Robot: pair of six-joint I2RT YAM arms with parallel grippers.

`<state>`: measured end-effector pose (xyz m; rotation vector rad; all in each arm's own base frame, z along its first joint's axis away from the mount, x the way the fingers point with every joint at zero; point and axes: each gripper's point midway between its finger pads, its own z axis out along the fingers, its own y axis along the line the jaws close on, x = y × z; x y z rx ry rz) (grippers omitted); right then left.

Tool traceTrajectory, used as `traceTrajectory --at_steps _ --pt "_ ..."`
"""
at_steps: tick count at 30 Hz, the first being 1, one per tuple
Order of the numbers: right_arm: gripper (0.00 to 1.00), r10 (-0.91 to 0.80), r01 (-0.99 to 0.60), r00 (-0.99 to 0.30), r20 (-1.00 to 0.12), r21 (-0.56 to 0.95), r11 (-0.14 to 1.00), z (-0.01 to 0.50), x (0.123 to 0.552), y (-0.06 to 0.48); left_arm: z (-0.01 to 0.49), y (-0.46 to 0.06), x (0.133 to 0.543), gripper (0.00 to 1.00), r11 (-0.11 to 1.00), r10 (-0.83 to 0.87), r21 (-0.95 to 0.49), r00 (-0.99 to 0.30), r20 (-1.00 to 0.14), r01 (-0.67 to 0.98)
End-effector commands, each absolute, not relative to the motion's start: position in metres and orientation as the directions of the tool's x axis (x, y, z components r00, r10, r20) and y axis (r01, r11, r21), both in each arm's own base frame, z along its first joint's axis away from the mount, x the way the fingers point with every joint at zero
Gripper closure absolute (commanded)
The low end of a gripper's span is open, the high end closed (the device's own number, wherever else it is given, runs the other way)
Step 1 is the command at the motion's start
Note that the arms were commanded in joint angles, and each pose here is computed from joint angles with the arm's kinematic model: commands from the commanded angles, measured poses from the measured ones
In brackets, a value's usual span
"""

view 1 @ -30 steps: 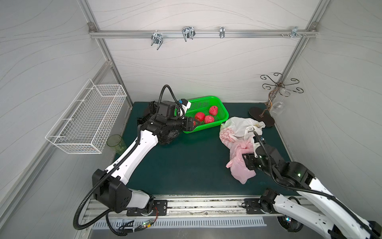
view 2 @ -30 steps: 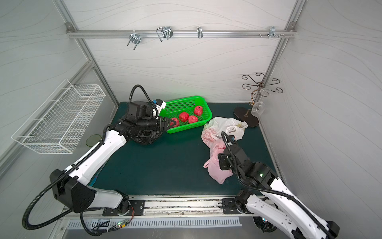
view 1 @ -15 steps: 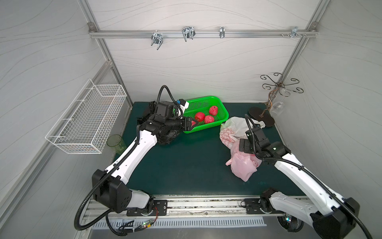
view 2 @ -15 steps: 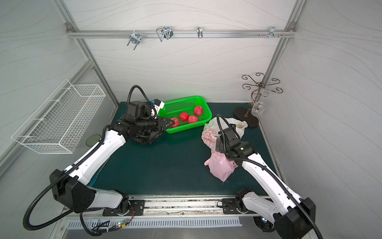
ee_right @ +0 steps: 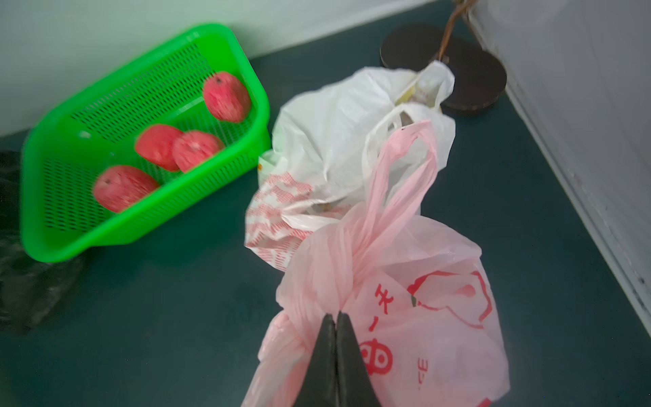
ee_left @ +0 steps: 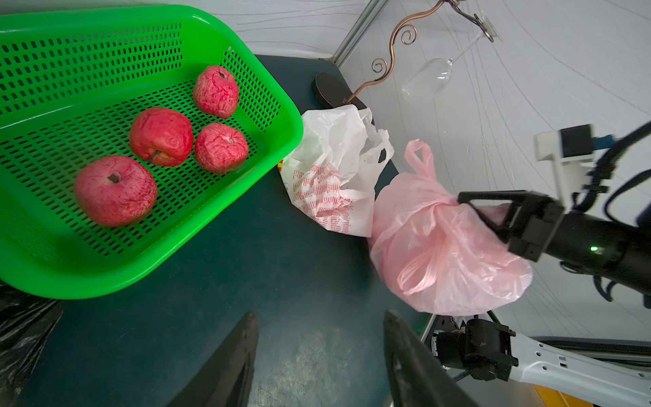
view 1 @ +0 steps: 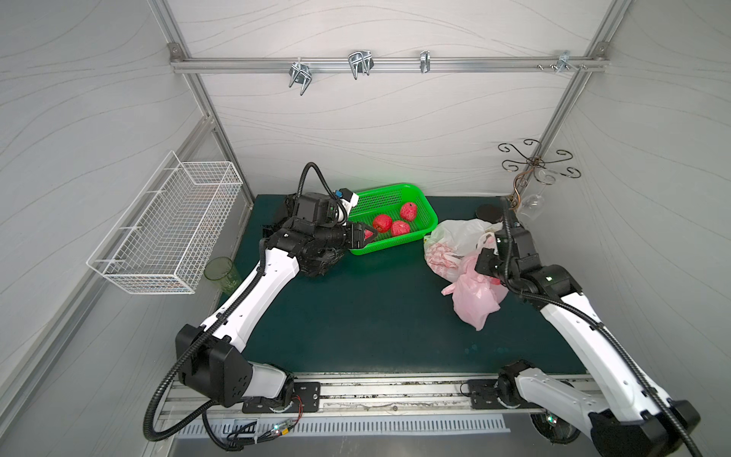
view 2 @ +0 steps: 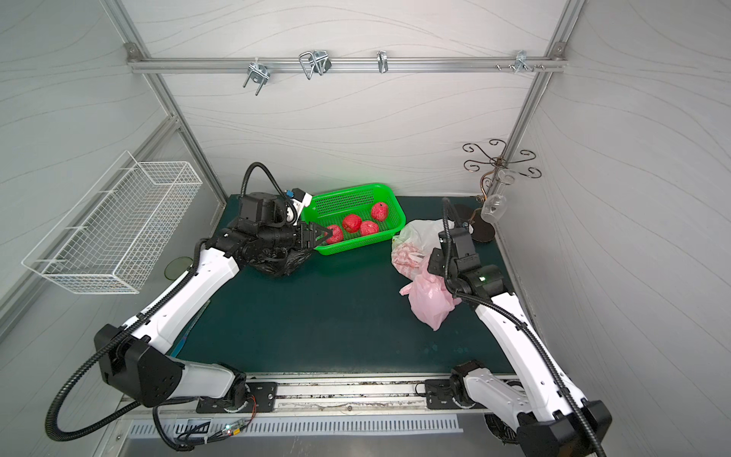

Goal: Untie the knot of a plastic bag & take out the apple
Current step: Pick up the plastic bag at the center of the board, then place the plastic bag at the center of the board.

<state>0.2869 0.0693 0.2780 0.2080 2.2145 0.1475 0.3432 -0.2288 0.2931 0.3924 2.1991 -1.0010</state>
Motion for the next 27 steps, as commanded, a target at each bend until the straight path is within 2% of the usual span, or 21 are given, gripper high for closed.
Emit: traceTrajectory --at_steps 1,6,9,11,13,16,19,21,25,27 --pt "1.00 0.173 0.104 -0.440 -0.881 0.141 0.985 0.340 0.278 0.051 0.314 -0.228 0.342 0.41 0.636 -0.028 -0.536 -0.677 -0.736 0.556" --pt "1.00 0.164 0.059 -0.373 -0.913 0.153 0.987 0.373 0.267 0.050 0.317 -0.228 0.341 0.41 0.632 -0.032 -0.537 -0.673 -0.739 0.559" --pt "1.00 0.199 -0.084 -0.394 -0.897 0.250 0.965 0.377 0.261 0.078 0.318 -0.227 0.341 0.41 0.633 -0.034 -0.535 -0.671 -0.741 0.559" --pt "1.00 0.217 -0.242 -0.440 -0.871 0.348 0.906 0.377 0.255 0.112 0.318 -0.227 0.342 0.41 0.635 -0.036 -0.535 -0.671 -0.741 0.557" --pt "1.00 0.225 -0.404 -0.501 -0.836 0.456 0.793 0.377 0.248 0.152 0.319 -0.226 0.341 0.40 0.635 -0.036 -0.535 -0.670 -0.742 0.558" --pt "1.00 0.193 -0.578 -0.619 -0.761 0.608 0.544 0.378 0.235 0.208 0.319 -0.225 0.341 0.40 0.640 -0.036 -0.530 -0.668 -0.743 0.556" --pt "1.00 0.037 -0.658 -0.712 -0.701 0.685 0.312 0.373 0.213 0.253 0.318 -0.224 0.342 0.39 0.647 -0.034 -0.525 -0.667 -0.745 0.553" --pt "1.00 -0.119 -0.692 -0.717 -0.686 0.682 0.236 0.359 0.190 0.274 0.316 -0.224 0.343 0.39 0.652 -0.032 -0.522 -0.667 -0.744 0.550" --pt "1.00 -0.351 -0.711 -0.702 -0.620 0.581 0.395 0.293 0.170 0.283 0.317 -0.221 0.344 0.40 0.655 -0.033 -0.518 -0.664 -0.747 0.550" --pt "1.00 -0.377 -0.680 -0.730 -0.571 0.547 0.489 0.265 0.178 0.273 0.318 -0.220 0.345 0.40 0.652 -0.039 -0.522 -0.664 -0.747 0.549"
